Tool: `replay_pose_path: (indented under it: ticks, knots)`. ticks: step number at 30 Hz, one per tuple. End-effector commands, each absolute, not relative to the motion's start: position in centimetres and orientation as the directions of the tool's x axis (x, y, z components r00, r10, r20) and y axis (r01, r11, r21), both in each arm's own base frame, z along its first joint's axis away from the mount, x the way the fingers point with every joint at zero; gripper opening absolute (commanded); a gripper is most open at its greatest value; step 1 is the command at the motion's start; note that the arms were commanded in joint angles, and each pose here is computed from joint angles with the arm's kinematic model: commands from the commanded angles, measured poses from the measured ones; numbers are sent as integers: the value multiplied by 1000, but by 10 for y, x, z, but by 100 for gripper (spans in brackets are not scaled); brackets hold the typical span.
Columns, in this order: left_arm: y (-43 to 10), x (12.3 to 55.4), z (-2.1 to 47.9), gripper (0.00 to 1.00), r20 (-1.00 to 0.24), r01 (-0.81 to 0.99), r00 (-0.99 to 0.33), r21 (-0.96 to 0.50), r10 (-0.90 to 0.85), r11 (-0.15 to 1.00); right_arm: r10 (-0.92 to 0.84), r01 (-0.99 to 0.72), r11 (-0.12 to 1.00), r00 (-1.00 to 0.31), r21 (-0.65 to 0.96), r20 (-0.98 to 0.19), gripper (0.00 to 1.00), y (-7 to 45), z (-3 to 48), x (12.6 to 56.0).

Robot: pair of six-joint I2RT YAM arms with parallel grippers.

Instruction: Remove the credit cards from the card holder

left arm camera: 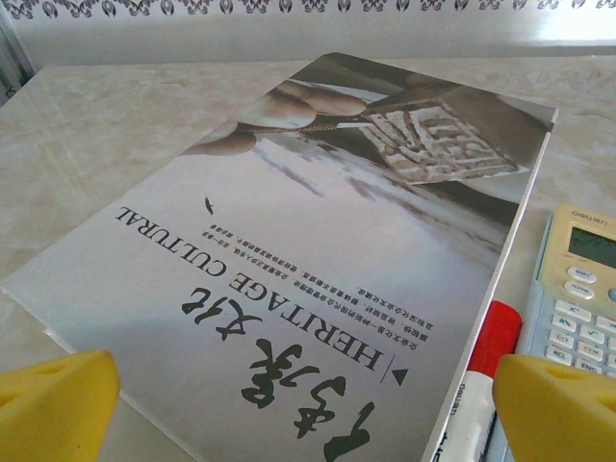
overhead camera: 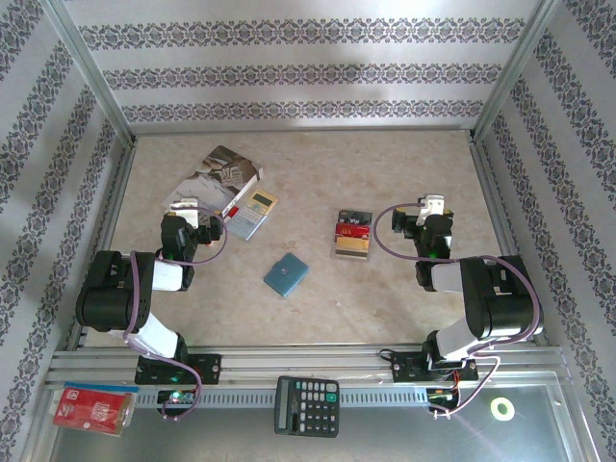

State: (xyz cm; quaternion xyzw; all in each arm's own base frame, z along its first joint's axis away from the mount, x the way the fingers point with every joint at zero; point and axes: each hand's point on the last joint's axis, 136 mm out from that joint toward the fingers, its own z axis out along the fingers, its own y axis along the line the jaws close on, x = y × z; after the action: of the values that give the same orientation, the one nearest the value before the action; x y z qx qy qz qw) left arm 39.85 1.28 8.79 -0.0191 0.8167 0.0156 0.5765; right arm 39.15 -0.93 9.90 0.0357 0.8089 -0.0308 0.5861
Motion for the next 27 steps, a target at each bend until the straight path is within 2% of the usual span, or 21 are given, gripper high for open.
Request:
replay_pose_path:
  ticks: [1,6,9,11,13,15,20,23,27]
  knots:
    - [17,400,90,100,-945,-77,-326,2,-24,997,53,140,990,-259,17,-964,98,-16,117,393]
    - [28,391,113,100,-951,-145,-305,3,-42,989,67,216,976,-290,3,-955,98,-27,141,385]
    - [35,386,135,100,-948,-192,-311,-8,-68,981,185,280,955,-315,95,-931,98,-31,157,382]
    - [40,382,151,100,-936,-254,-309,-89,-167,963,255,255,952,-345,171,-903,98,-21,165,380]
    - [35,380,162,100,-901,-274,-326,-199,-285,941,353,281,922,-323,268,-878,98,-18,172,376]
    - [21,381,171,100,-859,-234,-387,-261,-336,937,438,247,895,-333,371,-835,98,-8,177,372]
    - [-3,380,175,100,-749,-199,-507,-379,-426,904,522,212,847,-505,488,-687,98,24,172,353]
    - [-10,378,174,100,-700,-212,-554,-404,-450,890,540,204,814,-613,545,-577,98,46,160,337]
    - [-23,378,169,100,-672,-200,-582,-428,-458,881,579,227,744,-688,628,-437,98,75,141,315]
